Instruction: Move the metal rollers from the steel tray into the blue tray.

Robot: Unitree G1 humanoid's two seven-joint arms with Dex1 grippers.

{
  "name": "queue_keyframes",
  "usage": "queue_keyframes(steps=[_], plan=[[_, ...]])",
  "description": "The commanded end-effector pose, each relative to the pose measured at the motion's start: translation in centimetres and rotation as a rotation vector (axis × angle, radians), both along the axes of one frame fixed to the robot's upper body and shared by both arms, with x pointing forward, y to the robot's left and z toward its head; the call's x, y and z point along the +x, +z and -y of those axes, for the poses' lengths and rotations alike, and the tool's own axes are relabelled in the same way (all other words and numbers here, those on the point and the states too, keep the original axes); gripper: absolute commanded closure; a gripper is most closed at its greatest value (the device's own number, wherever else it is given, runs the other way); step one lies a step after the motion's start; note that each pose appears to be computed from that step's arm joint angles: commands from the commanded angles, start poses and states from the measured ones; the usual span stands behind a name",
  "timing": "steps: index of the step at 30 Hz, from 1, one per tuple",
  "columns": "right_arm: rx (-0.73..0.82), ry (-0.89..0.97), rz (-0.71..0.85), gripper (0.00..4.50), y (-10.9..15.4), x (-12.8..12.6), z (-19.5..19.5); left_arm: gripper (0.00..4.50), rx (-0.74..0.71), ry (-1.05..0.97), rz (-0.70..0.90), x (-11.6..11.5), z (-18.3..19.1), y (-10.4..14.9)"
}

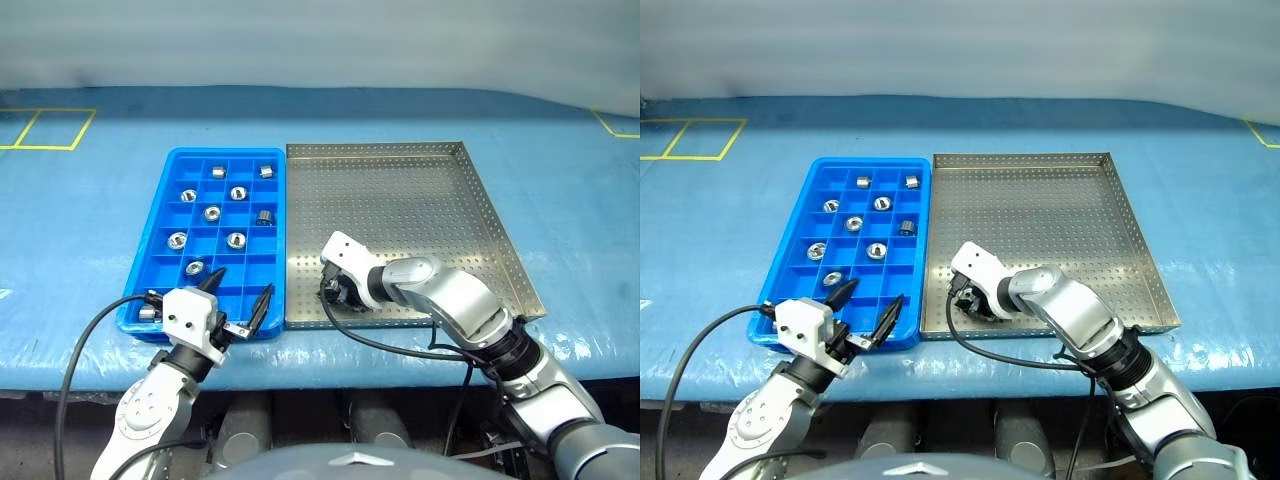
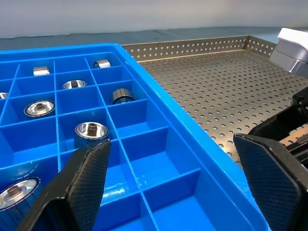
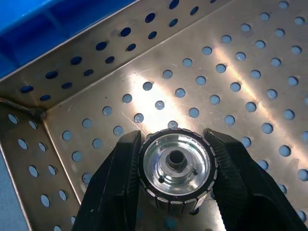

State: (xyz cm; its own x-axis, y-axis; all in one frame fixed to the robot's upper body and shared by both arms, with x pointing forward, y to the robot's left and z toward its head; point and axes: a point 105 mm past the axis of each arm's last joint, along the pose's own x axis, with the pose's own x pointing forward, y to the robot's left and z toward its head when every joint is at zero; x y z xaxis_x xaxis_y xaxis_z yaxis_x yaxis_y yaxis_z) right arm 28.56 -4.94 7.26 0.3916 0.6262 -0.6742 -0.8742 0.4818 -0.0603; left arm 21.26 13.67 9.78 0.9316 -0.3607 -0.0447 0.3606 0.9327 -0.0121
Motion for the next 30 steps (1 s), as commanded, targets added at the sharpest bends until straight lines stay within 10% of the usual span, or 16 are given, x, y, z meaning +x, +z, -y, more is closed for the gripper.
queue_keyframes(steps=[1, 15, 30], plan=[[0.041, 0.047, 0.114, 2.79, 2.9, 0.7, -0.8, 0.0, -0.011, 0.038, 0.107, -0.2, -0.4, 2.5], [0.164, 0.174, 0.297, 2.79, 8.0, 2.6, -6.3, 0.0, -0.001, 0.164, 0.128, -1.4, -2.3, 3.1], [0.155, 0.272, 0.212, 2.79, 4.8, 2.4, -9.0, 0.0, -0.009, 0.216, 0.118, -2.5, -2.5, 2.9]])
